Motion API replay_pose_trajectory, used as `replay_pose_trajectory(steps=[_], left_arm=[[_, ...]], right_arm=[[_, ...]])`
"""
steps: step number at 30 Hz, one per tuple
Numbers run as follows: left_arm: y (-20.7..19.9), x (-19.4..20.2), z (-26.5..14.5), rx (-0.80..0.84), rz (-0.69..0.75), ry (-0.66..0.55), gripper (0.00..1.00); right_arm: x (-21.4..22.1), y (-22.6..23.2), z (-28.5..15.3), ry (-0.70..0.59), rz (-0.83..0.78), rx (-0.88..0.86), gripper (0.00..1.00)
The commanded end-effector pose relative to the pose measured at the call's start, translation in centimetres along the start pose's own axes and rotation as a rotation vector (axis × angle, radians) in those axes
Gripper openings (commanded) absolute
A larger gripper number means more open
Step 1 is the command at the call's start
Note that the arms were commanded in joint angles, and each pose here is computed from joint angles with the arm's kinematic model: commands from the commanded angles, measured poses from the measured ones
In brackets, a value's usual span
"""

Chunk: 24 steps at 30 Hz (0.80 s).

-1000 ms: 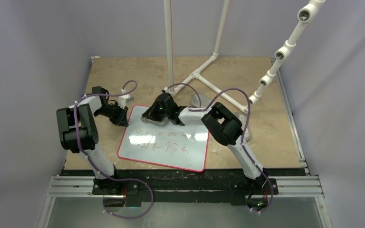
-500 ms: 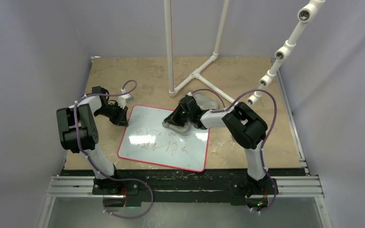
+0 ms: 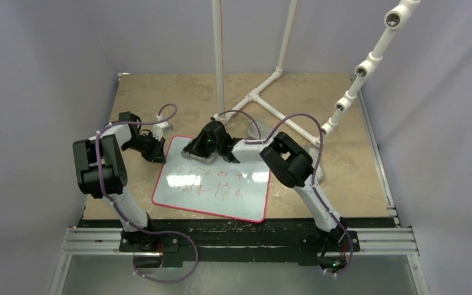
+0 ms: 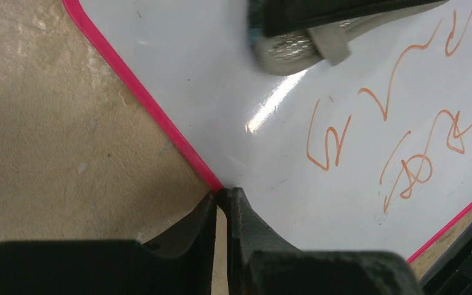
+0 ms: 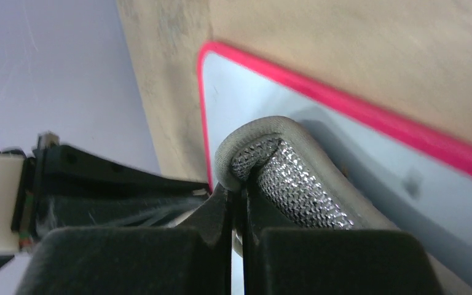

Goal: Erase the whiteboard
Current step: Erase the whiteboard at the whiteboard stand.

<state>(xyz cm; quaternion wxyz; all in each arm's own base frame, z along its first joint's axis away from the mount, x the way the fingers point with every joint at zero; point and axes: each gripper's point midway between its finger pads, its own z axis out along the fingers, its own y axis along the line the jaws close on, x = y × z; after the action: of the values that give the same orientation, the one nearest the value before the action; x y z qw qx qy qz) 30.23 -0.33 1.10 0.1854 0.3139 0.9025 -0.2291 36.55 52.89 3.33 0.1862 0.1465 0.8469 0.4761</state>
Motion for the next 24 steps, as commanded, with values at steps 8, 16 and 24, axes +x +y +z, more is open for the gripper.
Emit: replay_pose_trajectory(steps=[8, 16, 24], left_arm=[[-0.7, 6.2, 2.1, 0.022, -0.03, 0.221, 0.03], [-1.3, 6.4, 2.0, 0.034, -0.032, 0.222, 0.02], [-1.4, 6.5, 1.9, 0.03, -0.019, 0.221, 0.01]], right_arm=[[-3.6, -11.7, -11.9, -0.138, 0.034, 0.316, 0.0], [3.9, -2.3, -2.0, 0.029, -0.159, 0.135, 0.0], [4.9, -3.8, -3.0, 0.083, -0.195, 0.173, 0.0]])
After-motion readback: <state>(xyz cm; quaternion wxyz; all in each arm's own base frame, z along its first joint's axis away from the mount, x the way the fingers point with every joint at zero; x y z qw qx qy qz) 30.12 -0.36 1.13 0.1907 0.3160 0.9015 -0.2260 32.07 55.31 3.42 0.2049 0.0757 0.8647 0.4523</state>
